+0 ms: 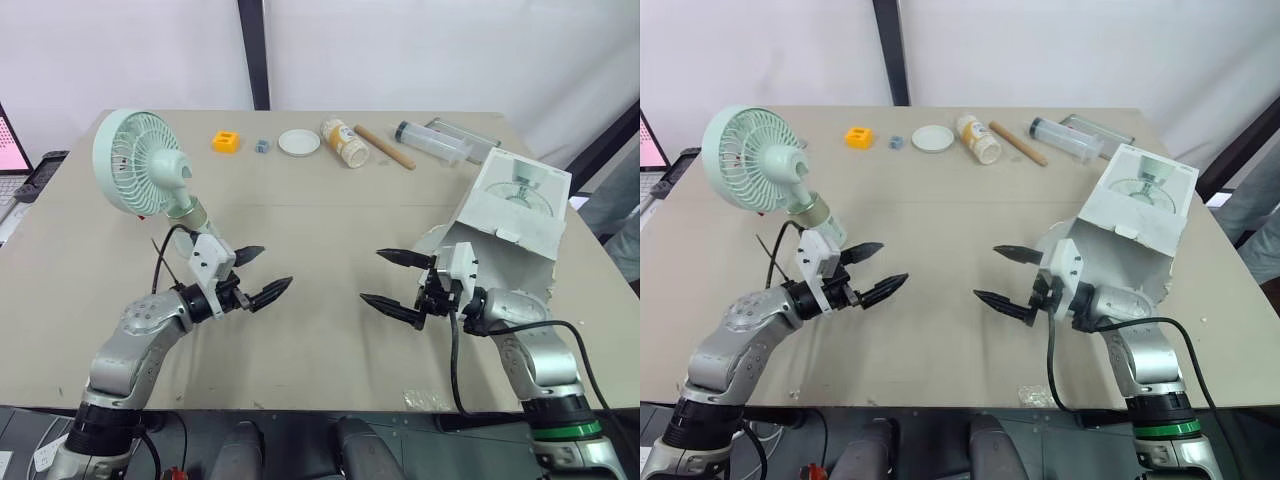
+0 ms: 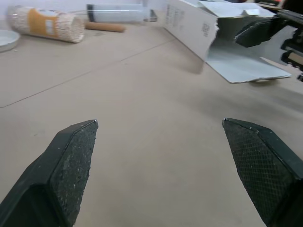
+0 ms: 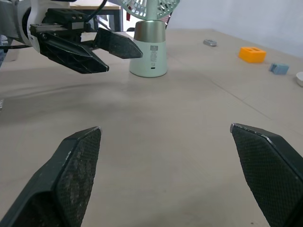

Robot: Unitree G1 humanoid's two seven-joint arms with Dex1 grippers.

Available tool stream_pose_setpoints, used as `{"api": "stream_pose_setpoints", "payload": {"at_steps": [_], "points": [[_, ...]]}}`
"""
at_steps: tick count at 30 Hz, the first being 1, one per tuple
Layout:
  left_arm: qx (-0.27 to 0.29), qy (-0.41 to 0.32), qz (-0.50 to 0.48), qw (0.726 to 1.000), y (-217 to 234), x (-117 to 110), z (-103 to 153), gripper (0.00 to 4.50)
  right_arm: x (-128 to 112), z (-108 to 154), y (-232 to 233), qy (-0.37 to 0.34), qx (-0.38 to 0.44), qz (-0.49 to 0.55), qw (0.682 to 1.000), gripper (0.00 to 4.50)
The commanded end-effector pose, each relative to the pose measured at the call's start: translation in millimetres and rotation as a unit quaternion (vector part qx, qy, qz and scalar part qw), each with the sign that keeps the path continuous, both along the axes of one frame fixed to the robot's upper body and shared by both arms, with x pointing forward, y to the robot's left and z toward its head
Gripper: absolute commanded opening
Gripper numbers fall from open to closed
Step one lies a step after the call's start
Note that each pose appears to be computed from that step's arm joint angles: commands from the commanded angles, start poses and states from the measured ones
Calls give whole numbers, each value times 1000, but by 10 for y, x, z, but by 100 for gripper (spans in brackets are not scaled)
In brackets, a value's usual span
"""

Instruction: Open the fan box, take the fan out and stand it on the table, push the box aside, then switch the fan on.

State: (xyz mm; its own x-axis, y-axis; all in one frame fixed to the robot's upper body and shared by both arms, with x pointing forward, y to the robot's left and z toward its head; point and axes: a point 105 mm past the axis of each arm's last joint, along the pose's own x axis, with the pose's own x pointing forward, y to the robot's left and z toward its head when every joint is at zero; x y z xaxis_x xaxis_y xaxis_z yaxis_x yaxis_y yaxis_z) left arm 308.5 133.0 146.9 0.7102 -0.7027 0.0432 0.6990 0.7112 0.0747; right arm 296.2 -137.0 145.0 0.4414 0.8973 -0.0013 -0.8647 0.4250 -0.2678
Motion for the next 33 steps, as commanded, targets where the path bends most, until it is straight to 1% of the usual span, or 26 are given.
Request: {"api": "stream_pose_setpoints", "payload": {"at_steps": [1, 7, 9, 11, 15, 24, 33], "points": [[-22, -32, 81, 996, 284, -48, 154, 450, 15, 90, 38, -27, 5, -1, 1000, 446], [-55, -25, 190, 980, 723, -115, 118, 450, 25, 82, 111, -27, 15, 7, 1000, 446], [-56, -24, 207, 976, 853, -134, 114, 450, 40, 85, 137, -27, 16, 10, 999, 446], [-68, -24, 234, 969, 1020, -121, 139, 450, 57, 95, 156, -29, 17, 13, 999, 446], [-60, -37, 275, 959, 1332, -122, 252, 450, 113, 135, 189, -34, 17, 23, 999, 446], [-54, -52, 268, 961, 1419, -68, 474, 450, 152, 155, 184, -40, 19, 24, 999, 446], [-50, -70, 265, 960, 1404, 77, 682, 450, 143, 134, 179, -39, 16, 21, 999, 446]]}}
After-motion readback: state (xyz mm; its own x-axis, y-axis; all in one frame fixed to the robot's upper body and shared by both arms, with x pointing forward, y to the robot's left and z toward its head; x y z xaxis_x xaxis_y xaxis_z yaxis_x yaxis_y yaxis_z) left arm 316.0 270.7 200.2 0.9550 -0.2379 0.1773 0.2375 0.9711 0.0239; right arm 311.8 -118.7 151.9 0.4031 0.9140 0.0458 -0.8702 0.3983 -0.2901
